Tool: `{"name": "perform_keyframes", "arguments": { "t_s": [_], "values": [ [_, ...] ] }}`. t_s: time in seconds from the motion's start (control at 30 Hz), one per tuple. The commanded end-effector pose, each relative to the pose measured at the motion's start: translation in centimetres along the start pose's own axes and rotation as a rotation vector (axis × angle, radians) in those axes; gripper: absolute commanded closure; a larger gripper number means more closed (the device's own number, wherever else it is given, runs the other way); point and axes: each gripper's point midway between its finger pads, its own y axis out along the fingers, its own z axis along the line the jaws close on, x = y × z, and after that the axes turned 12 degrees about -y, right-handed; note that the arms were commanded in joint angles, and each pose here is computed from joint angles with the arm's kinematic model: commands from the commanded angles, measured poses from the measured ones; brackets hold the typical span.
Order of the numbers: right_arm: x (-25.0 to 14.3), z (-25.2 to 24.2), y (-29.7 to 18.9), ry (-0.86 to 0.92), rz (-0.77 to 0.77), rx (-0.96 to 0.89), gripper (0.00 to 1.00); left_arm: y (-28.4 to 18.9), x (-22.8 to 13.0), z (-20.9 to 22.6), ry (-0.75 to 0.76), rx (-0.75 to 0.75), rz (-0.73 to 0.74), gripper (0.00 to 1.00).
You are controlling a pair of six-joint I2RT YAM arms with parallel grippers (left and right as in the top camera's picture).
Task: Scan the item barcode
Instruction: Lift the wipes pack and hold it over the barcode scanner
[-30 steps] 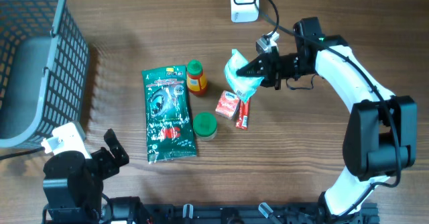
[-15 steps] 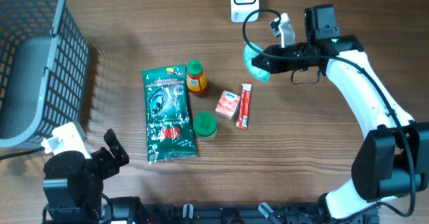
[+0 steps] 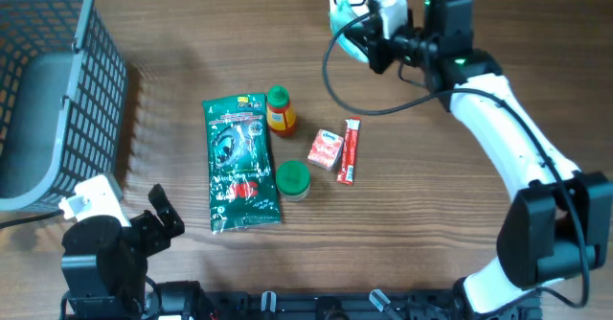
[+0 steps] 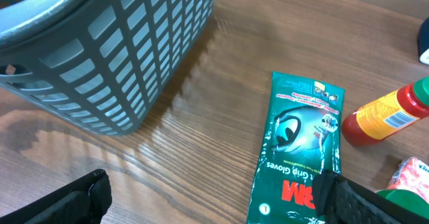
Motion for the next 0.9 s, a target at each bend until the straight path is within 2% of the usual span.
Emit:
{"name": "perform_keyframes", "arguments": {
  "t_s": [0.0, 0.17, 0.27, 0.4, 0.5, 0.67, 0.87],
  "values": [
    [-1.0, -3.6, 2.7, -0.086, 0.015, -0.192, 0.95, -0.1, 0.1, -0.2, 0.004, -0.011, -0.001, 0.00],
    [-1.7, -6.1, 6.0, -0.146, -0.104, -0.280, 0.96, -0.1, 0.1, -0.2, 0.004, -0.011, -0.001, 0.00],
    [-3.0, -8.1, 7.6, -0.110, -0.143, -0.371, 0.96, -0.1, 0.1, -0.2, 0.004, -0.011, -0.001, 0.00],
    [-3.8, -9.4, 10.0, -0.090, -0.164, -0.381, 0.96, -0.1, 0.1, -0.2, 0.003, -0.011, -0.001, 0.00],
    [-2.9, -10.3, 11.5, -0.103, -0.192, -0.387, 0.96, -0.1, 0.1, -0.2, 0.004, -0.011, -0.001, 0.00],
    [-1.8, -11.3, 12.1, -0.121, -0.203, -0.395, 0.95, -0.1, 0.1, -0.2, 0.004, -0.011, -0.001, 0.00],
    [-2.9, -11.5, 12.5, -0.110, -0.181, -0.410, 0.96, -0.1, 0.1, -0.2, 0.003, -0.011, -0.001, 0.00]
  ]
}}
